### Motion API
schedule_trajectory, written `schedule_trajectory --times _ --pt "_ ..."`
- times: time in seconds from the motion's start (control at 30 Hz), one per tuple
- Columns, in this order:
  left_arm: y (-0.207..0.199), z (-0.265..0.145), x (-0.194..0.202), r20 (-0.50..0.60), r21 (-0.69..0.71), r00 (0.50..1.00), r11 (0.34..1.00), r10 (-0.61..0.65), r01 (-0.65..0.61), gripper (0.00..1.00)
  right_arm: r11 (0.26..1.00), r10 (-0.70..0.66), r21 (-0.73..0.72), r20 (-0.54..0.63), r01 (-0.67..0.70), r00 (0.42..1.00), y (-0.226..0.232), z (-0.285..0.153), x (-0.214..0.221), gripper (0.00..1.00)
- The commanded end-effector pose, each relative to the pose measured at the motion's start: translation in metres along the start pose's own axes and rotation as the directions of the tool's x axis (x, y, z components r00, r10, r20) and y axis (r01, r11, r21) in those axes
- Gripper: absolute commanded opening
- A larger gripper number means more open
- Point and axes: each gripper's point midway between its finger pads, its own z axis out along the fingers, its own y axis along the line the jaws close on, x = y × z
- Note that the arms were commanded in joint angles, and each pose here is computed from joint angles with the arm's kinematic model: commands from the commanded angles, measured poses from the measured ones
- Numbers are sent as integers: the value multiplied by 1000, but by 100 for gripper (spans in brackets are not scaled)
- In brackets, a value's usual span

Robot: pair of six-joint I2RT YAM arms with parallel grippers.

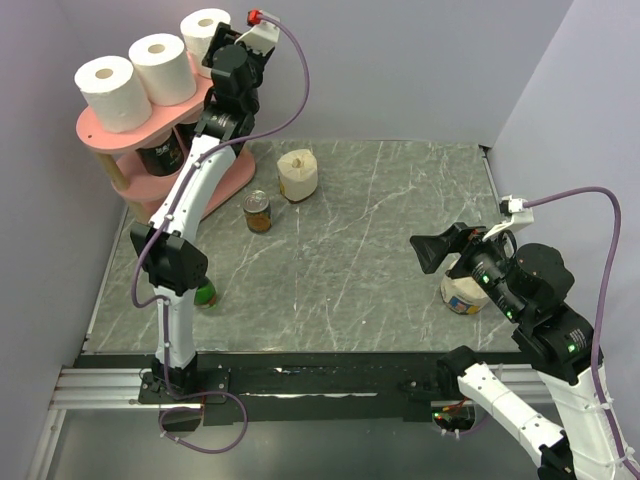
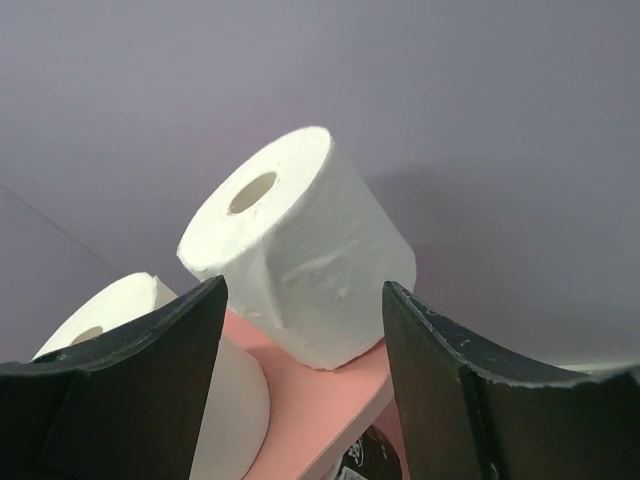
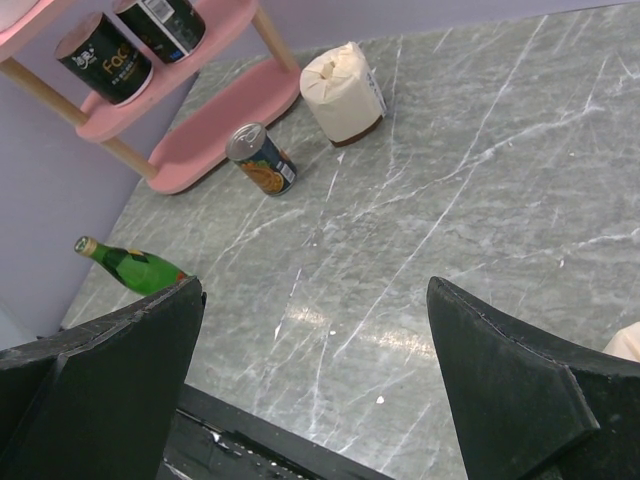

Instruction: Place and organize the paper towels onto the shelf

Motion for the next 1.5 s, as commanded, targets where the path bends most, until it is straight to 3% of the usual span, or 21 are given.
schedule_trajectory --times 0.0,0.33,0.57,0.7,0.93,1.47 --pt "34 -5 -41 113 -69 993 996 -46 54 69 999 11 -44 66 -8 998 10 -16 -19 100" --pt "16 -17 -46 131 -5 989 997 -73 74 69 999 14 -53 57 -11 998 12 -10 -17 99" --pt "-9 -9 -43 133 6 989 998 -67 66 69 999 2 -49 45 0 999 13 -10 -20 99" --pt "-8 1 -39 148 -59 988 997 -40 49 68 998 4 -70 29 -2 1000 18 -10 -19 99" --pt "-33 11 -35 201 -18 975 995 -90 96 66 999 -13 -52 9 14 1000 24 -16 -37 100" --pt "12 24 -14 169 -111 983 990 -72 91 65 996 36 -86 10 -35 999 34 -10 -42 100"
